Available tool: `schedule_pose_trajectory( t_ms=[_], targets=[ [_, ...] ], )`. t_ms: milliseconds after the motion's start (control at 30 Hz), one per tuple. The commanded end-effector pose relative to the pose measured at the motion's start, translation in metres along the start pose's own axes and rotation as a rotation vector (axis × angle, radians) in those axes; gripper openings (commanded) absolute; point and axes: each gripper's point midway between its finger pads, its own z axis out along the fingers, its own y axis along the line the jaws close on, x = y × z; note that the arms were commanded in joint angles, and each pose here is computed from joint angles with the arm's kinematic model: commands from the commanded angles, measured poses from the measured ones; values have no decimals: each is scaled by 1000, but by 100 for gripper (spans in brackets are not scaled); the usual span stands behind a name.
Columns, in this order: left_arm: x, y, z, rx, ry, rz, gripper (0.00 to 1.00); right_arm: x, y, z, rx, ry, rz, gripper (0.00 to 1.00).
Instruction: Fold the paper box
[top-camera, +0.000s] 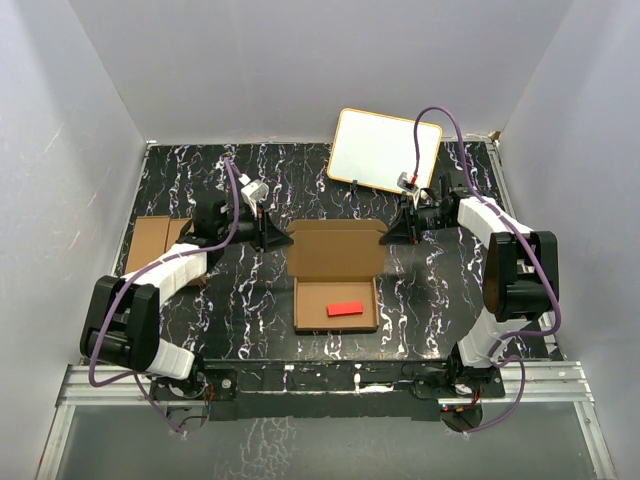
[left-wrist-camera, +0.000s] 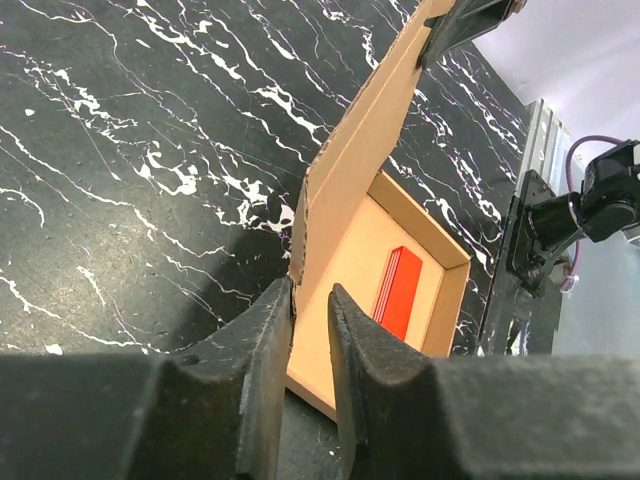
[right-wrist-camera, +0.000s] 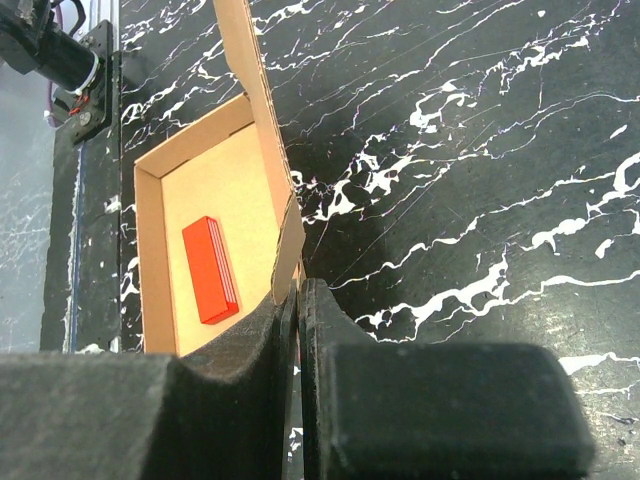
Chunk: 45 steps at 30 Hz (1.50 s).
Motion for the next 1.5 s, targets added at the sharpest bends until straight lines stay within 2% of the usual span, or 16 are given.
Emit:
schedule_pose_trajectory(
  t_ms=[0,100,333,467,633,800,900,1067,1267,1467],
  targets=[
    [-16,-9,0,58,-12,36,15,-26,3,-5,-5,-39,-132,8],
    [-18,-8,1,55,-28,38,0,-27,3,-5,-5,-40,-135,8],
    [-41,-2,0,-55,-118,51,0,-43,4,11,25,-14,-170,8],
    [-57,9,5,-201,-184,72,0,-63,-7,24,166,4,-213,8],
    [-74,23,3,-396,-279,98,0,-93,-30,29,343,-46,-226,8],
    [-86,41,4,-527,-353,67,0,-119,-40,45,481,-61,-272,8],
    [-87,45,14,-567,-362,48,0,-131,-45,56,601,-115,-272,8],
    [-85,51,24,-672,-372,34,0,-139,-59,54,781,-204,-154,8],
    [-82,52,29,-770,-413,7,0,-139,-57,46,857,-302,-85,8],
    [-86,40,42,-825,-459,34,0,-131,-51,45,919,-366,-84,9]
  ],
)
